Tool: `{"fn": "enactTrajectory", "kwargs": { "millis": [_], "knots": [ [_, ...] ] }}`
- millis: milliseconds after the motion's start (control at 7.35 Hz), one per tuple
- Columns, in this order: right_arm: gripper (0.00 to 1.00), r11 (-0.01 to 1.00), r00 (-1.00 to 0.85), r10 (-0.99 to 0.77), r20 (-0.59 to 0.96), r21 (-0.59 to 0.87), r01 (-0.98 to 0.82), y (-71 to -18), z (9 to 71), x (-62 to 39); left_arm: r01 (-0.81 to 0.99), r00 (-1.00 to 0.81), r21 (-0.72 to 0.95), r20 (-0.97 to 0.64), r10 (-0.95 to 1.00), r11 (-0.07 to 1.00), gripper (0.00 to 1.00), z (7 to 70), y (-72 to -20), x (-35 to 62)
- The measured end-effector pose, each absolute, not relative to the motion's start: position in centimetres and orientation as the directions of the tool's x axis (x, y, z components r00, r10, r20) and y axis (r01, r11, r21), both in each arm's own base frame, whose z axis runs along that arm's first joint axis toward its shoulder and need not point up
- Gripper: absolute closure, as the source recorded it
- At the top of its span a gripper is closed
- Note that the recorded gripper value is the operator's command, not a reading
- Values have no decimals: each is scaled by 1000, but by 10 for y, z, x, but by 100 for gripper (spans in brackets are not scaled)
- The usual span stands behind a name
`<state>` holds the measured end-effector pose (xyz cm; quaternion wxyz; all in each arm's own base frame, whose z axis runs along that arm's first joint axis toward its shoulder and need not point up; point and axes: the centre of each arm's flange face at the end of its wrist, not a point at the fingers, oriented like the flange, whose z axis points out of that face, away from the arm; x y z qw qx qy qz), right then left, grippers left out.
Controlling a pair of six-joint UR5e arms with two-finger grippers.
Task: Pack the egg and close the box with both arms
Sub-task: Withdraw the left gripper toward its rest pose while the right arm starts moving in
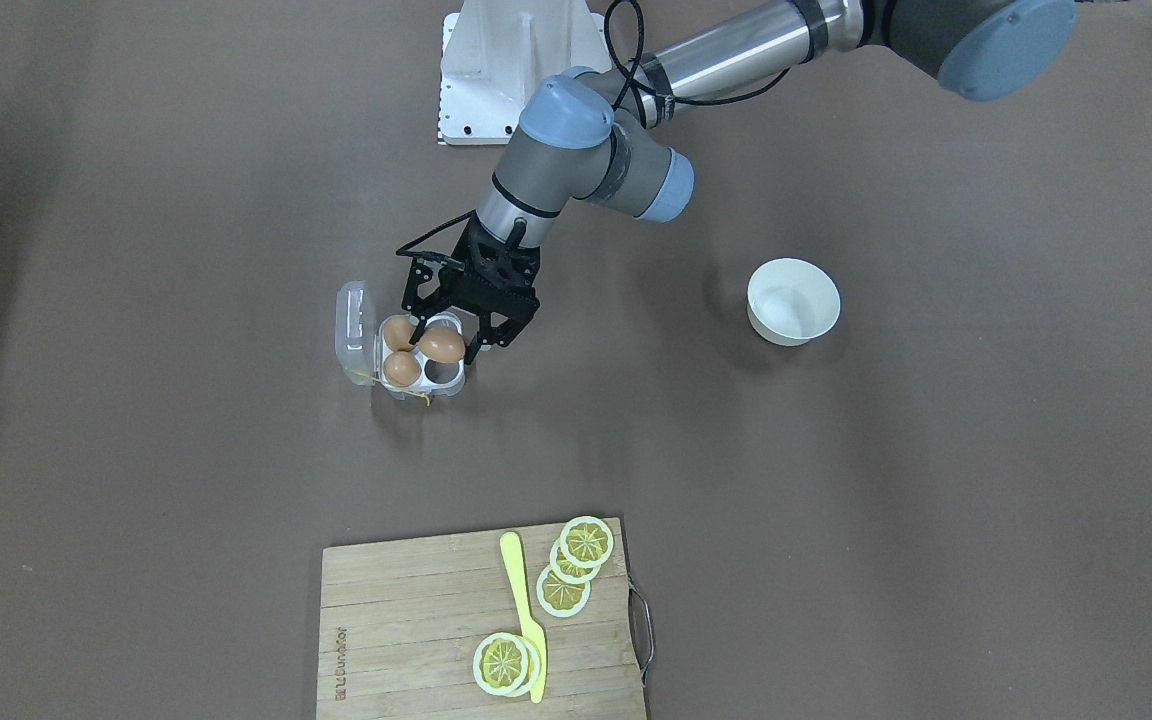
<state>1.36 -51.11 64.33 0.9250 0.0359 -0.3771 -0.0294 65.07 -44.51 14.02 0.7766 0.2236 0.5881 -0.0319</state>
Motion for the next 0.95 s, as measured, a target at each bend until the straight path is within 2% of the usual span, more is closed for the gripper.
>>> {"fn": "enactTrajectory", "kwargs": {
  "millis": [136,952],
  "knots": [
    [0,996,714,-81,695,88,27,-511,644,14,312,306,311,-927,215,898,3,140,-442,653],
    [0,996,714,-80,696,86,27,-510,644,14,333,306,316,-927,215,888,2,138,-443,651]
  ]
}}
